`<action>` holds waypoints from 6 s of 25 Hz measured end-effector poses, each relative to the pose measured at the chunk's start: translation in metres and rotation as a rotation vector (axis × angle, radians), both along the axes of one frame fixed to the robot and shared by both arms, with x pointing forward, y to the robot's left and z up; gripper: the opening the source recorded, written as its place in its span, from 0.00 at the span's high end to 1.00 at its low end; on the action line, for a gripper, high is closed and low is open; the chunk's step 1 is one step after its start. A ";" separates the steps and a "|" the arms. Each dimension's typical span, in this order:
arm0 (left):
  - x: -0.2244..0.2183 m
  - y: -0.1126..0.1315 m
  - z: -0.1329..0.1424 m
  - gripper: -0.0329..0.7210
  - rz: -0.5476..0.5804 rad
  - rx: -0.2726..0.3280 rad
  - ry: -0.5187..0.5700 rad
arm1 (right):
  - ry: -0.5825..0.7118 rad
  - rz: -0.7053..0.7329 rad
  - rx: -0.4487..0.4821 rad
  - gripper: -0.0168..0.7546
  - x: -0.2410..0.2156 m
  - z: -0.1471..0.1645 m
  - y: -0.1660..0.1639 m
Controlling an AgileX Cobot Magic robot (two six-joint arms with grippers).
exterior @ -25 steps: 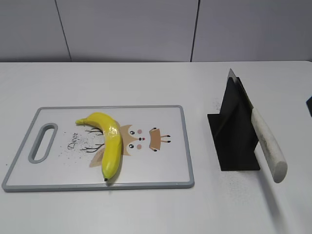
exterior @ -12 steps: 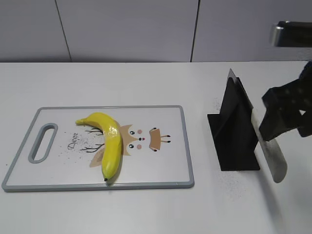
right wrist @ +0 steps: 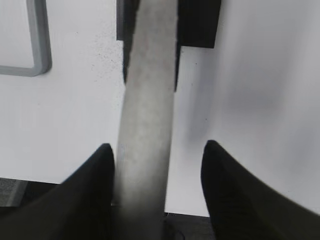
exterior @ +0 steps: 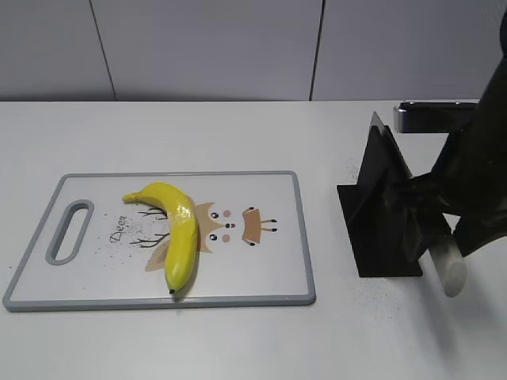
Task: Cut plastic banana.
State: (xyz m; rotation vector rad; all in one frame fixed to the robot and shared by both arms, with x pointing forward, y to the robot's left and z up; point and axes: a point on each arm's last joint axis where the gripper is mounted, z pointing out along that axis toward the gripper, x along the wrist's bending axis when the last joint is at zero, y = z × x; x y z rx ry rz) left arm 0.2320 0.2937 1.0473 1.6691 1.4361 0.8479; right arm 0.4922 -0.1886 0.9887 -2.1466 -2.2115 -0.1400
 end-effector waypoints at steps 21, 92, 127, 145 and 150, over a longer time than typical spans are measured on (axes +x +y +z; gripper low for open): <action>0.000 0.000 0.000 0.18 0.000 0.000 0.000 | -0.106 -0.019 0.053 0.76 -0.005 0.025 -0.001; 0.268 -0.115 0.065 0.19 -1.100 0.590 0.228 | -0.664 1.434 0.437 0.77 0.062 0.104 0.075; 0.356 -0.145 -0.124 0.90 -1.096 0.470 0.661 | -0.285 1.288 0.364 0.75 0.128 -0.092 0.090; 0.310 -0.135 -0.006 0.91 -1.091 0.469 0.464 | -0.517 1.378 0.301 0.75 0.098 0.038 0.084; 0.294 -0.130 0.025 0.92 -1.084 0.472 0.383 | -0.574 1.392 0.303 0.76 0.086 0.067 0.081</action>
